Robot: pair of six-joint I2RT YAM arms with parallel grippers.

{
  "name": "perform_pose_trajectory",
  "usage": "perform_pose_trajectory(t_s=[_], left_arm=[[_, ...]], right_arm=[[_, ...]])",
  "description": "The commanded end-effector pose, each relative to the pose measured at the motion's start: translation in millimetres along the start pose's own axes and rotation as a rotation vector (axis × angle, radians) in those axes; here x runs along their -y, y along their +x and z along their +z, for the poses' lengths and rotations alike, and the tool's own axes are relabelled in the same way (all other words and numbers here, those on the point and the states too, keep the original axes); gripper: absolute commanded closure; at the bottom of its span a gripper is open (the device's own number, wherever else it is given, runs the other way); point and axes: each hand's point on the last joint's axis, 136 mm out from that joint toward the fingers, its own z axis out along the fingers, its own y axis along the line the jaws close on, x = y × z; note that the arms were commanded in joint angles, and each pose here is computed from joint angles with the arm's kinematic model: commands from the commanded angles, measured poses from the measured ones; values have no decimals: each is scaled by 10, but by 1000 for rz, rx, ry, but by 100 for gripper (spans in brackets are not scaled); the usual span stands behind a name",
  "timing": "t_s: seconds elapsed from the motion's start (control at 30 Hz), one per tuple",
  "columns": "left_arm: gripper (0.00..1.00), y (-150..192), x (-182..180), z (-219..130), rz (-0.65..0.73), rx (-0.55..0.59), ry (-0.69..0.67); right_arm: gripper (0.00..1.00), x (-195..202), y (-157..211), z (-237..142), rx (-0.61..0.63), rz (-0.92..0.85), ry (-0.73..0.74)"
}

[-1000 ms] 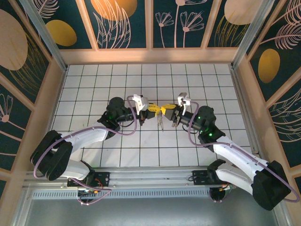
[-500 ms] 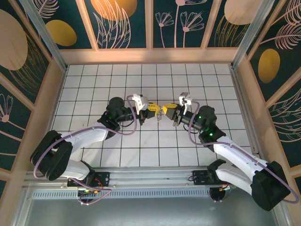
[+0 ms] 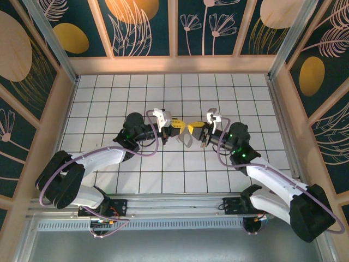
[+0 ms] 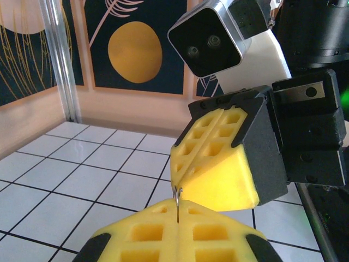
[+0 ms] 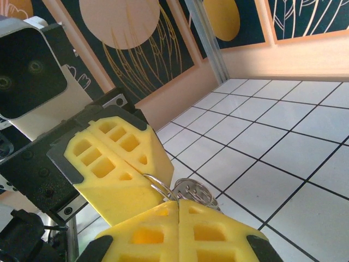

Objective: Put the keys on the keyring

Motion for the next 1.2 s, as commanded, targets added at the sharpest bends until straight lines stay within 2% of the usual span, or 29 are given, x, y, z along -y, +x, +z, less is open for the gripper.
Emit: perform_pose_trajectory(t_s=[0.0,0.03,0.1,0.17,0.23,0.47,0.67,1.17], left_arm=[[100,-253,118,3,51,84,53],[100,-255,114,5,49,86,52],[100,-263,114,5,45,92,53],[100,-272,114,2,42,100,54],[100,-287,117,5,41,108,56],[100,-331,138,13,35,138,78],[100,-402,185,33,4,168,139],[100,-541,32,-1,-183,261,262]], right_arm=[[100,82,89,-35,-16,32,10],[100,102,82,-45,-15,39,16],[79,162,55,-86,-5,57,32],[63,229,5,-166,18,70,53],[57,258,-45,-243,40,75,65],[54,294,-161,-373,81,78,97],[53,196,-281,-373,120,79,49],[50,23,-592,-290,188,54,-62]])
